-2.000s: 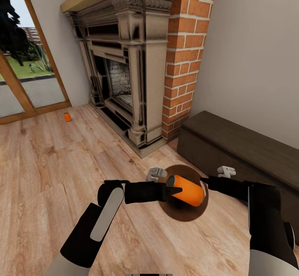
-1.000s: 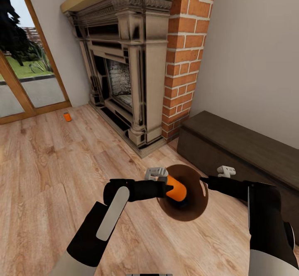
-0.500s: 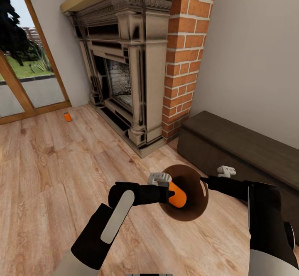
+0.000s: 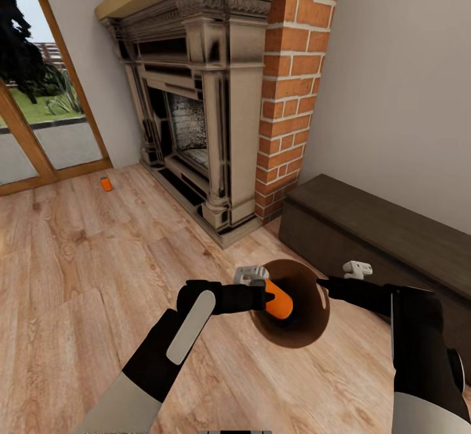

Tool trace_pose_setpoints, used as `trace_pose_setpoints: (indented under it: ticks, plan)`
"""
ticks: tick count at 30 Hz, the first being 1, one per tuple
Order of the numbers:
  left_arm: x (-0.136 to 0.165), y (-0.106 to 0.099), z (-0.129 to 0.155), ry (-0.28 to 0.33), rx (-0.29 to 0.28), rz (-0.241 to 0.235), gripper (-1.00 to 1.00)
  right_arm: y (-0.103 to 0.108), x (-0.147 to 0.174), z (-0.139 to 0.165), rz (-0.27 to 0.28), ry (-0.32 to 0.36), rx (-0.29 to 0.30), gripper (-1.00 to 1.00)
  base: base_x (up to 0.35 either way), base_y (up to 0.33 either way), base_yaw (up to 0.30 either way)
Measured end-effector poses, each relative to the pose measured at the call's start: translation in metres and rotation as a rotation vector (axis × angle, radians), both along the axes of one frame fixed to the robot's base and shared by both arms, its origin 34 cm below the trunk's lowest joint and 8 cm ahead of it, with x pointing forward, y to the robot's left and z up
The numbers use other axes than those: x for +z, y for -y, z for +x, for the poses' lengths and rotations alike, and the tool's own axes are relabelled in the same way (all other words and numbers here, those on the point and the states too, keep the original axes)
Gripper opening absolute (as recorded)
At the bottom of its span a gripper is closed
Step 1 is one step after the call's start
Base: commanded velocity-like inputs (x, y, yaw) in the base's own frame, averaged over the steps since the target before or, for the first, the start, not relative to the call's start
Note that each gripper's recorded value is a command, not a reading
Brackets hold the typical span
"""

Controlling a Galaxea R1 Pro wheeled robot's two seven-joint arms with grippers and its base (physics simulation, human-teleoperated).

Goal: Put the three can of soda from the living room inside the tash can in the kitchen.

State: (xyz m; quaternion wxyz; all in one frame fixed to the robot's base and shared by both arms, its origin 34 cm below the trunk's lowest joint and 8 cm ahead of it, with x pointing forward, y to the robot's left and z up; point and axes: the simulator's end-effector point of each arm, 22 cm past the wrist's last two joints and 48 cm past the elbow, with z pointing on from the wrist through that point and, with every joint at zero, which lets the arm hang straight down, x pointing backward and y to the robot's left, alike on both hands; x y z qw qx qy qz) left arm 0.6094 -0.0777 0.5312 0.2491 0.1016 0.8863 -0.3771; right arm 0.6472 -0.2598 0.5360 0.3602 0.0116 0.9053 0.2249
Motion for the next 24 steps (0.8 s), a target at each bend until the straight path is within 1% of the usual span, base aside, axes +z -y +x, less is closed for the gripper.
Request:
trace_pose_setpoints:
  ticks: [13,14,24]
  plan:
    - [-0.0017,0.0006,0.0,-0.006,0.001,-0.005,-1.0,0.0008,-0.0013,-0.0004,-0.002,-0.003,-0.002,-1.0,0.0,0.0,0.0]
    - [-0.0017,0.0006,0.0,-0.006,0.001,-0.005,1.0,0.0008,-0.0013,-0.0003,-0.002,-0.002,-0.001,-1.0,0.0,0.0,0.0]
    - [-0.0022,0.0004,0.0003,-0.004,0.001,-0.002,1.0,0.0007,-0.0016,-0.0003,-0.003,-0.002,0.0,-1.0,0.0,0.0,0.0]
